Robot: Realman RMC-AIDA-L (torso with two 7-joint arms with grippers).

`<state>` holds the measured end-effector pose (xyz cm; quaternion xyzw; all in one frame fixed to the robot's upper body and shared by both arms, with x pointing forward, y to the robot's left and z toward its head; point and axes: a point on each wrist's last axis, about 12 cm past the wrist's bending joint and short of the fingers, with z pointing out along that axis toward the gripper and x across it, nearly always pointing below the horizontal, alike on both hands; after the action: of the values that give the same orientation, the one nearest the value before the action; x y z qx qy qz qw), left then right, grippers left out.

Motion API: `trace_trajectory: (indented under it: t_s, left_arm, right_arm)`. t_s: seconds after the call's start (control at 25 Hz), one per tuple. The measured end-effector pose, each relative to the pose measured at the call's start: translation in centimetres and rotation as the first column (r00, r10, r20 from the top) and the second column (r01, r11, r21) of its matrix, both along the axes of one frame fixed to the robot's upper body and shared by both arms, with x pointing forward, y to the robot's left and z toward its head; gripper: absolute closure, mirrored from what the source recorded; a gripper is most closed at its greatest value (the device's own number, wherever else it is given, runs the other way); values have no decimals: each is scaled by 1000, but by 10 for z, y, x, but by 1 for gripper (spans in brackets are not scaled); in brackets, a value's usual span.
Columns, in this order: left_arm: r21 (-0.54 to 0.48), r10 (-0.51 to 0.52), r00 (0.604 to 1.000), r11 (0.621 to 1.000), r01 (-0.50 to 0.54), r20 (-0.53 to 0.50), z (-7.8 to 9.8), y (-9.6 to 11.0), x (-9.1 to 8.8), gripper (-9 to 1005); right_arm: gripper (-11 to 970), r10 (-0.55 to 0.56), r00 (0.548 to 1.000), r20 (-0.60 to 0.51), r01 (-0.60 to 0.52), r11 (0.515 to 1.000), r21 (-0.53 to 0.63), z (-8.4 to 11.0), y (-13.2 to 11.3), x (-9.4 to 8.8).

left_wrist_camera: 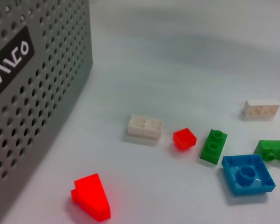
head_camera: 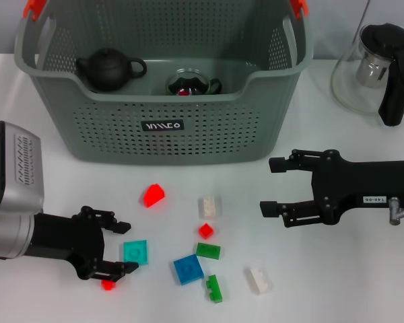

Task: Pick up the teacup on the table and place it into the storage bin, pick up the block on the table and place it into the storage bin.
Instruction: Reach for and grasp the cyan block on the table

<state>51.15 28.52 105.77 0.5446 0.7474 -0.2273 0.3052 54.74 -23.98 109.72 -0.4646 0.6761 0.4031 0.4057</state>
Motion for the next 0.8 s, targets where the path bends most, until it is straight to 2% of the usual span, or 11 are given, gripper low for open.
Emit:
trace_trajectory:
  t_s: [0.8]
  left_arm:
    - [12,-1,1000,1000,1,28,0,-2,5,305]
  right_arm:
    - [49,1,1000,3,-1,1000,-1,1,0,0]
